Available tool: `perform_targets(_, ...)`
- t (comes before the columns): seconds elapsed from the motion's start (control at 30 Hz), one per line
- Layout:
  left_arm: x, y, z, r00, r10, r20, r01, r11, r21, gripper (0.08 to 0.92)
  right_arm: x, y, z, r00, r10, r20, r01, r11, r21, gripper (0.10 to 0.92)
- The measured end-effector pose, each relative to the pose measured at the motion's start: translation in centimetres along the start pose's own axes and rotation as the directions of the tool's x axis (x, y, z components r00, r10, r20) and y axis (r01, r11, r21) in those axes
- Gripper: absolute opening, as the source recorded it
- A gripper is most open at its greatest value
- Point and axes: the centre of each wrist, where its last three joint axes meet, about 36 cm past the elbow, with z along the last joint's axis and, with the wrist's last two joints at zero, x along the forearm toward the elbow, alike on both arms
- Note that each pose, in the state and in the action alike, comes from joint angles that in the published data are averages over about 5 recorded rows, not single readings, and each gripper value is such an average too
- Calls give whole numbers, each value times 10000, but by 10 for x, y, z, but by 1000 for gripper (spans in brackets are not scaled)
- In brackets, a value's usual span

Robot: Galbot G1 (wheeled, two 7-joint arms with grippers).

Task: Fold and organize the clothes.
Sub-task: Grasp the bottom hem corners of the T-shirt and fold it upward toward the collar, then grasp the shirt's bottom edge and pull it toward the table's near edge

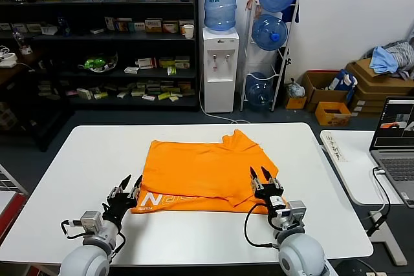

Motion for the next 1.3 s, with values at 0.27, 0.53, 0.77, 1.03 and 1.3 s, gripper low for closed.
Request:
perform_targets(0.27, 26, 1, 26, 9973, -133, -719, 148, 9997, 199, 791, 34, -25, 20, 9961, 122, -873, -97, 9995, 288, 811)
perform_targets(0.53, 39, 5, 44, 9921, -132, -1249, 176, 9993, 340, 822, 52, -29, 34, 9839, -1, -1789, 4, 10000, 16, 823)
perform_targets(0.77, 40, 6, 45, 9914, -3, -1308, 43, 9995, 306, 823, 55, -31, 36, 9764, -66, -2159, 35, 9999, -147, 823)
perform_targets(1.03, 36, 8, 49, 9896, 54, -1434, -16, 9997, 261, 823, 55, -30, 37, 9715, -108, -2367, 47, 9996, -261, 823)
perform_targets(1.3, 30, 11, 53, 9889, -31, -1487, 70, 9997, 254, 823, 54, -30, 37, 9676, -71, -2526, -6, 9995, -304, 818)
